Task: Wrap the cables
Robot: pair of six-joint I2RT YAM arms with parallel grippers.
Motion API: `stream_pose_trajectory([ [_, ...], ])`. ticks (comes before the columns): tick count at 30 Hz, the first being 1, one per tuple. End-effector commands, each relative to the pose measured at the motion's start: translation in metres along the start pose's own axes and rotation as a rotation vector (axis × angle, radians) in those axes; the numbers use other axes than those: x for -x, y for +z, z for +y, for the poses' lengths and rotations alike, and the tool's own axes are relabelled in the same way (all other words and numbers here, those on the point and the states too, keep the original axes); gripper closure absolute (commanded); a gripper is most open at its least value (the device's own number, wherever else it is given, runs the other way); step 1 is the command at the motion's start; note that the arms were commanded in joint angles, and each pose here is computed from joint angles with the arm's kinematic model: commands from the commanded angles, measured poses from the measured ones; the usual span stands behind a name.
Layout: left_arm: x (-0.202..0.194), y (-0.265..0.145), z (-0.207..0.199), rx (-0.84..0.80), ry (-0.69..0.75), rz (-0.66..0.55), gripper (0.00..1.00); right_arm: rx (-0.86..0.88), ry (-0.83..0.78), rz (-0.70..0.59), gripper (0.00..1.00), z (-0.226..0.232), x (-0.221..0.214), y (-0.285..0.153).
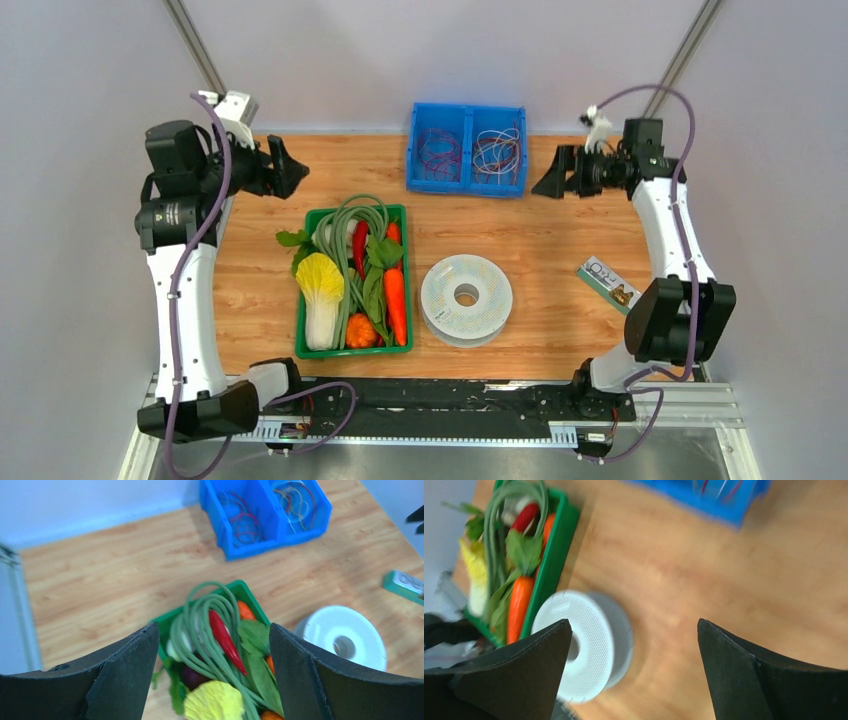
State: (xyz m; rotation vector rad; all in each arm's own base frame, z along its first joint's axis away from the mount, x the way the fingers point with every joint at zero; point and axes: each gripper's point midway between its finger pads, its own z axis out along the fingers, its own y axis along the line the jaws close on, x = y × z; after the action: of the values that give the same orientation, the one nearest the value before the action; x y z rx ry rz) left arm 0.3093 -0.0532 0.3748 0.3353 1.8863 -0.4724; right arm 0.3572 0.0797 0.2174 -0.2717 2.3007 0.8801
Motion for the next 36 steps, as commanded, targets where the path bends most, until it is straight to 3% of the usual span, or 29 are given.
stream_pose_trajectory([
  [1, 0.028, -0.015, 0.022, 0.14, 0.124, 0.019, 0.12, -0.145, -0.366, -0.165, 0.0, -0.007, 0.103, -0.003],
  [6, 0.045, -0.024, 0.019, 0.141, 0.211, -0.011, 0.12, -0.258, -0.679, -0.193, 0.0, 0.0, 0.173, 0.03],
  [10, 0.033, -0.019, 0.003, 0.032, 0.229, 0.005, 0.12, -0.344, -0.891, -0.16, 0.0, -0.014, 0.199, 0.07],
  [14, 0.021, -0.009, 0.009, 0.033, 0.18, 0.024, 0.12, -0.485, -1.092, -0.127, 0.0, -0.035, 0.214, 0.121],
  [19, 0.012, -0.002, 0.011, 0.024, 0.128, 0.053, 0.12, -0.593, -1.188, -0.115, 0.0, -0.064, 0.229, 0.167],
  [25, 0.002, 0.006, 0.008, -0.012, 0.07, 0.062, 0.14, -0.637, -1.232, -0.068, 0.0, -0.1, 0.217, 0.203],
  [28, 0.0, 0.007, 0.009, -0.012, 0.064, 0.068, 0.15, -0.678, -1.25, -0.059, 0.12, -0.114, 0.215, 0.21],
  [36, -0.001, 0.011, 0.011, -0.012, 0.034, 0.069, 0.17, -0.699, -1.235, -0.174, 0.74, -0.092, 0.24, 0.181],
])
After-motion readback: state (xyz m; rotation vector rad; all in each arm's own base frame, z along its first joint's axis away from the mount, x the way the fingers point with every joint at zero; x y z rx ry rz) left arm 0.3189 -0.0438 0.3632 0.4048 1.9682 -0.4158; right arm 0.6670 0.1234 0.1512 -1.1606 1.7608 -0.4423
